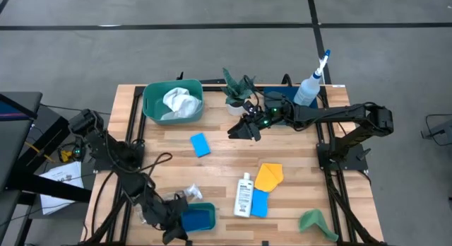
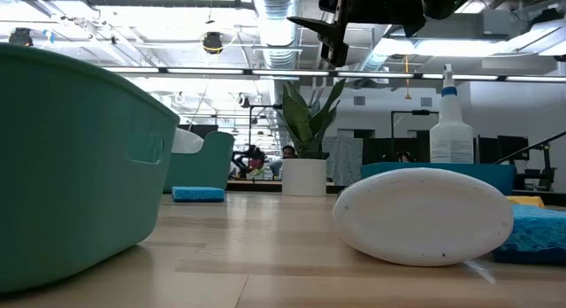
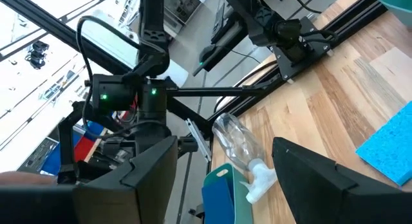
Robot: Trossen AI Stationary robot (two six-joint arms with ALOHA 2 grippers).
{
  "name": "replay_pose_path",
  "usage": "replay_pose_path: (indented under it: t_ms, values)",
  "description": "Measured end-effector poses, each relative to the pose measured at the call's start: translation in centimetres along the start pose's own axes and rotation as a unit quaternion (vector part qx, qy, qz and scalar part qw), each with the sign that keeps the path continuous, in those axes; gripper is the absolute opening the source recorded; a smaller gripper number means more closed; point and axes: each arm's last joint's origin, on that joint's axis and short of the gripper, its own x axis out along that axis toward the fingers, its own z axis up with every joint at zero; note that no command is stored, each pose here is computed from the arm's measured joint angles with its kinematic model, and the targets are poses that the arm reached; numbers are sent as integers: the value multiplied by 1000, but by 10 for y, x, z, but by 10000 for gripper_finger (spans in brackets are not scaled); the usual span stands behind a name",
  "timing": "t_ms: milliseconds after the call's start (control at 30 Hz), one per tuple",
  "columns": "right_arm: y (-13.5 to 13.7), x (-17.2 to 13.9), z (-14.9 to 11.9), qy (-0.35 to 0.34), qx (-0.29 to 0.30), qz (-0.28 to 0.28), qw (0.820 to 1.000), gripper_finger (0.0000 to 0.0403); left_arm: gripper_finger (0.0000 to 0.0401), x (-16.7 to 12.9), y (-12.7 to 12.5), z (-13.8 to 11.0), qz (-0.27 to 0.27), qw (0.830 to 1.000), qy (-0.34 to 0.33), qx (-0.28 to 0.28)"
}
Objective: Pick & Place Kitchen Items
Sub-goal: Put the blue sponge into the bottom green bin
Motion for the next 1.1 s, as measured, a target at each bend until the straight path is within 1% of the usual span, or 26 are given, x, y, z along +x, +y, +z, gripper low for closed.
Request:
replay_pose_path:
  t_ms: [167,333,467,533,633,800,900,1033,1100]
  values:
    - [0,0,0,1,1,-1,1000,244,2,14,11,-3,28,999,18,34]
    - [-2,-1,1,0,-1,-5,1000,244,1,33,28,-7,48,991,92,83]
    - [-5,-4,4,-6,1,-11,1000,244,1,42,44,-10,98,982,116,109]
    - [-7,-5,6,-9,2,-14,1000,244,0,43,49,-10,118,978,116,123]
    - [-11,-7,7,-7,8,-23,1000,244,0,44,49,-7,119,976,105,150]
    - [-14,-9,7,-4,12,-31,999,244,0,42,40,-3,138,965,93,202]
    - [-15,-10,8,-4,10,-33,999,244,0,42,35,-2,132,962,92,221]
    - [-17,-11,9,-6,7,-36,999,244,0,50,34,-2,133,956,97,242]
    - [-17,-11,10,-7,6,-37,999,244,0,60,35,-2,131,955,99,245]
